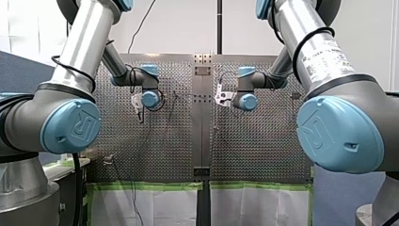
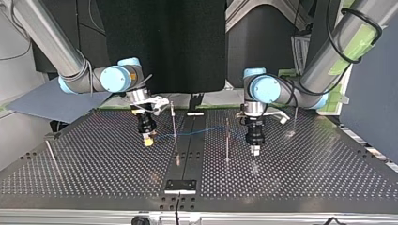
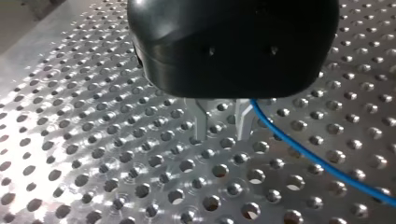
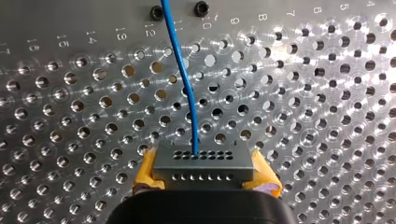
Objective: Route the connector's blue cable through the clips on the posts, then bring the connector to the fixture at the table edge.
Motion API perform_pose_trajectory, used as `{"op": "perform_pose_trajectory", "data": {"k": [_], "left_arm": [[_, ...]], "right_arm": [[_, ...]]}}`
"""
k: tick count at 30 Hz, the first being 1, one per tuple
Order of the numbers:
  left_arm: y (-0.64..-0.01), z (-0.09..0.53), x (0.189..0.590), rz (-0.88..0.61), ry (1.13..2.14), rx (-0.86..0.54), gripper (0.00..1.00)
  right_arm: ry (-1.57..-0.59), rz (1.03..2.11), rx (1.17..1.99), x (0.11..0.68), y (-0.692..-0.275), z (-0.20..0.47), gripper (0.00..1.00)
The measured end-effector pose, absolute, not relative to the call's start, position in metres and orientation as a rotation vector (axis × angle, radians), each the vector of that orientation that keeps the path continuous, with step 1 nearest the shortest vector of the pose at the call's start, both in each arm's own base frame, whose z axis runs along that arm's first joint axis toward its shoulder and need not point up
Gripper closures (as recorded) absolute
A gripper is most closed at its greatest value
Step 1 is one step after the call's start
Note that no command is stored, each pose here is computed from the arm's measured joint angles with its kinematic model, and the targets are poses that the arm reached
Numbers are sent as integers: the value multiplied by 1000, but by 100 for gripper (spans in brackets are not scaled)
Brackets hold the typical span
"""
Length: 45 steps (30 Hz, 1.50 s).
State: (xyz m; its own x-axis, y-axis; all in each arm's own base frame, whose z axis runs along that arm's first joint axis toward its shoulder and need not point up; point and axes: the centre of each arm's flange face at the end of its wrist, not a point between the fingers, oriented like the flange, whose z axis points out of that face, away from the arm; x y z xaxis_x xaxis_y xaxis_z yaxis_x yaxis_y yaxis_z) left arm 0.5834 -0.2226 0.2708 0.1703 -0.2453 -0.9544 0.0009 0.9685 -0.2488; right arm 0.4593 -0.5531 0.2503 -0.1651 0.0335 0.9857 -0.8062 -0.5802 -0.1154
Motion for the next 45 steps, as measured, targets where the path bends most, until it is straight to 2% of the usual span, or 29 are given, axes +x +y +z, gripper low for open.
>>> {"op": "perform_pose_trajectory", "data": {"k": [1,2,3,4,13,27,38,45], "left_arm": [[-223,270,583,-173,1399,-205,21],[-223,269,582,-168,1408,-202,21],[-222,268,582,-165,1414,-200,5],[-222,268,581,-162,1421,-198,0],[-223,263,571,-130,1485,-209,0],[-230,266,515,-97,1581,-240,0],[-243,268,458,-143,1681,-148,0],[-251,271,438,-156,1698,-116,0]], "right_arm": [[-900,1806,1505,459,-553,250,100],[-900,1806,1507,459,-553,250,100],[-901,1805,1508,459,-553,250,100],[-902,1804,1509,459,-553,250,100],[-909,1798,1520,460,-551,249,100],[-914,1794,1538,463,-547,247,100],[-917,1791,1552,466,-543,246,100],[-920,1790,1556,466,-542,246,100]]}}
